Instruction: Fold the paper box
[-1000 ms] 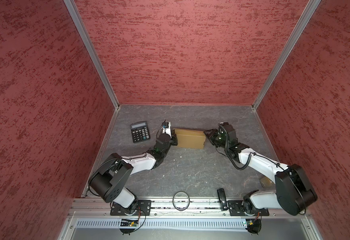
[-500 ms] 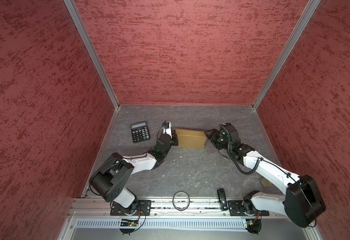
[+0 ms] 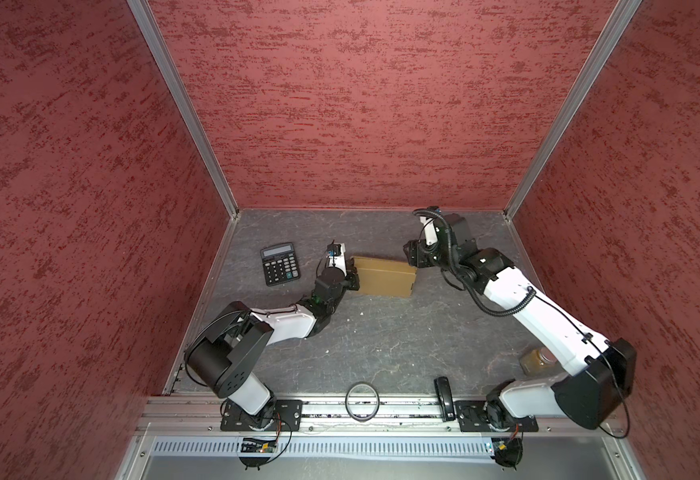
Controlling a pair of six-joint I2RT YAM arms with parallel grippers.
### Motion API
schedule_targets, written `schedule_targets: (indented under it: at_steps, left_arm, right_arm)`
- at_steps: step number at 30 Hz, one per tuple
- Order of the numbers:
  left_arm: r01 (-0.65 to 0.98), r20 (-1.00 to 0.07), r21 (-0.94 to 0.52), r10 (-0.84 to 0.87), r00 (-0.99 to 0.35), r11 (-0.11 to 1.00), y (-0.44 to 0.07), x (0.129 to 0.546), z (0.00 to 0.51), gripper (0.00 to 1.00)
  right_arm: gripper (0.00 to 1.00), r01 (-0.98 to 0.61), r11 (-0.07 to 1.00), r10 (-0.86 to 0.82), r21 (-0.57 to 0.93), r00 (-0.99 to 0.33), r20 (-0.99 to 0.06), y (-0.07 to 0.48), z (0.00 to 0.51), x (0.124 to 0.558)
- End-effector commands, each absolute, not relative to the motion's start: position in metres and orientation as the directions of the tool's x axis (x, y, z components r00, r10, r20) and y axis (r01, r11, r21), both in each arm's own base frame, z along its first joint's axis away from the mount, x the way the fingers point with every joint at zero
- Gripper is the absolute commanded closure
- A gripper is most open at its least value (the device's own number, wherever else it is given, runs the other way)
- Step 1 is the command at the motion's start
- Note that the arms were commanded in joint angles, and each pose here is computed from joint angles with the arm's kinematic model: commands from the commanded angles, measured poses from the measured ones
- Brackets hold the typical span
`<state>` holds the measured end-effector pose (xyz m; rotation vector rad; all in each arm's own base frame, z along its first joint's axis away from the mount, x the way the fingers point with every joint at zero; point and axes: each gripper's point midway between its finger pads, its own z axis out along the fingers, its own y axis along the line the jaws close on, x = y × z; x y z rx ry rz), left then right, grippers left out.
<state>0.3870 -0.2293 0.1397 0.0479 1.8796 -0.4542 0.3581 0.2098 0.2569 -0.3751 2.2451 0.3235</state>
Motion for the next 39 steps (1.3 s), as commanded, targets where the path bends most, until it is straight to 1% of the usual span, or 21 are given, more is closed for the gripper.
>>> schedule_targets:
  at_steps: [1, 5, 9, 14, 17, 18, 22, 24, 28, 33, 39]
  left_arm:
    - [0.233, -0.627, -0.089, 0.127, -0.769, 0.969, -0.193, 0.307, -0.020, 0.94]
    - [0.234, -0.620, -0.088, 0.130, -0.773, 0.968, -0.193, 0.306, -0.023, 0.94]
    - [0.234, -0.616, -0.092, 0.129, -0.777, 0.968, -0.193, 0.305, -0.026, 0.94]
    - [0.231, -0.615, -0.095, 0.126, -0.779, 0.968, -0.194, 0.305, -0.027, 0.94]
    - [0.230, -0.617, -0.098, 0.123, -0.778, 0.968, -0.193, 0.305, -0.028, 0.94]
    - [0.230, -0.616, -0.098, 0.123, -0.778, 0.968, -0.193, 0.305, -0.028, 0.94]
    - [0.233, -0.616, -0.104, 0.121, -0.778, 0.967, -0.194, 0.305, -0.028, 0.94]
    - [0.233, -0.615, -0.106, 0.121, -0.780, 0.967, -0.194, 0.304, -0.029, 0.94]
    - [0.234, -0.614, -0.111, 0.119, -0.780, 0.966, -0.195, 0.304, -0.030, 0.94]
    - [0.233, -0.613, -0.112, 0.117, -0.781, 0.966, -0.195, 0.304, -0.031, 0.94]
    - [0.231, -0.611, -0.111, 0.117, -0.783, 0.967, -0.194, 0.303, -0.032, 0.94]
  right_arm:
    - [0.26, -0.588, 0.787, -0.528, -0.189, -0.482, -0.700, 0.215, 0.244, 0.338]
    - [0.25, -0.661, 0.684, -0.640, -0.307, -0.344, -0.687, 0.225, 0.247, 0.330]
    - [0.25, -0.681, 0.620, -0.710, -0.390, -0.274, -0.649, 0.229, 0.243, 0.329]
    - [0.26, -0.689, 0.558, -0.788, -0.462, -0.266, -0.555, 0.229, 0.220, 0.337]
    - [0.25, -0.704, 0.532, -0.798, -0.470, -0.233, -0.555, 0.236, 0.220, 0.339]
    - [0.25, -0.719, 0.514, -0.813, -0.468, -0.234, -0.534, 0.240, 0.209, 0.343]
    - [0.24, -0.735, 0.484, -0.836, -0.474, -0.228, -0.499, 0.246, 0.198, 0.349]
    - [0.24, -0.746, 0.448, -0.858, -0.493, -0.204, -0.470, 0.249, 0.194, 0.353]
    - [0.24, -0.739, 0.431, -0.870, -0.518, -0.189, -0.455, 0.253, 0.190, 0.360]
    - [0.28, -0.715, 0.425, -0.876, -0.555, -0.169, -0.453, 0.257, 0.188, 0.366]
    - [0.36, -0.705, 0.412, -0.883, -0.576, -0.154, -0.443, 0.262, 0.178, 0.367]
